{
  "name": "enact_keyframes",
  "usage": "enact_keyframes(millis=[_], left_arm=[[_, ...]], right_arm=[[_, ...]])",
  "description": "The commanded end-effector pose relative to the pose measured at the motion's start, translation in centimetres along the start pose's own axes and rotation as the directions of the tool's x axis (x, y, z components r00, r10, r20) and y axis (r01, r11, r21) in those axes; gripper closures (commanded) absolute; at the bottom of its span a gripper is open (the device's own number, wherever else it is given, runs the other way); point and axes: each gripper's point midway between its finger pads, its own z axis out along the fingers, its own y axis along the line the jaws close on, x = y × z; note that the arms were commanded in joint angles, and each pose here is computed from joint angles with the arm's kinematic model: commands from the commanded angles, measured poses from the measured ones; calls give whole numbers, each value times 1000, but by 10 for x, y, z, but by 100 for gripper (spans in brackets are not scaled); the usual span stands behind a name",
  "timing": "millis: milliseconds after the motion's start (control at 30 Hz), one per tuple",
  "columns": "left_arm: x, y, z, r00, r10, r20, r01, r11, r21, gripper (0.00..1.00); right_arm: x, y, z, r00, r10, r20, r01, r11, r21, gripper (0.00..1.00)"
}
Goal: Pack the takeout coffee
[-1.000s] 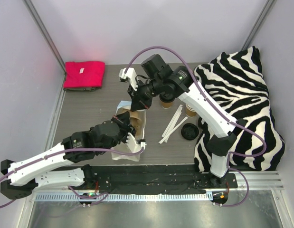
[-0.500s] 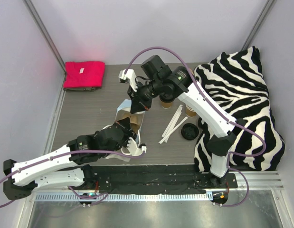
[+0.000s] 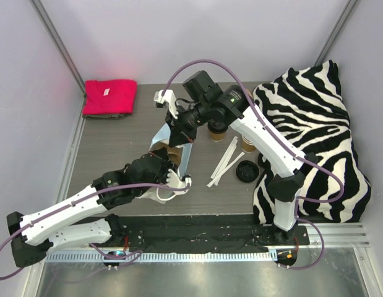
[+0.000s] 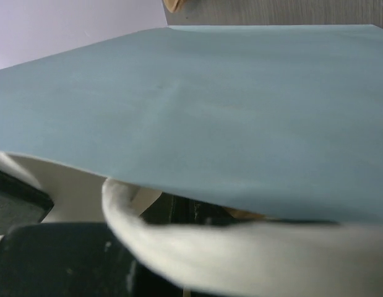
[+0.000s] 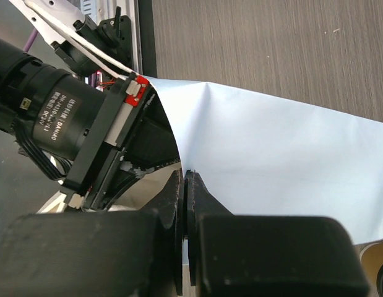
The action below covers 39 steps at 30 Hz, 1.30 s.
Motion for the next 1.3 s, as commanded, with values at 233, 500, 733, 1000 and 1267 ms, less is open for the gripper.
enact_keyframes(millis=[233, 500, 733, 1000, 1267], left_arm=[[-22, 45, -25, 990, -54, 131, 51, 998, 21, 100], [-24, 40, -29, 989, -66, 129, 53, 994, 99, 100], [-25, 5, -19, 986, -129, 102, 104, 970, 220, 100], [-29, -3, -4, 985, -135, 107, 112, 974, 195, 100], [-30, -16, 6, 985, -135, 108, 110, 972, 210, 100]], right_arm=[[-18, 46, -13, 996, 36, 77, -19, 977, -210, 99], [-11, 42, -6, 996, 65, 57, -49, 968, -244, 99], [5, 39, 1, 999, 27, 25, -20, 964, -267, 99], [11, 36, 7, 1000, 14, 21, -7, 954, -299, 99], [15, 38, 5, 999, -27, 33, 37, 943, -331, 99]])
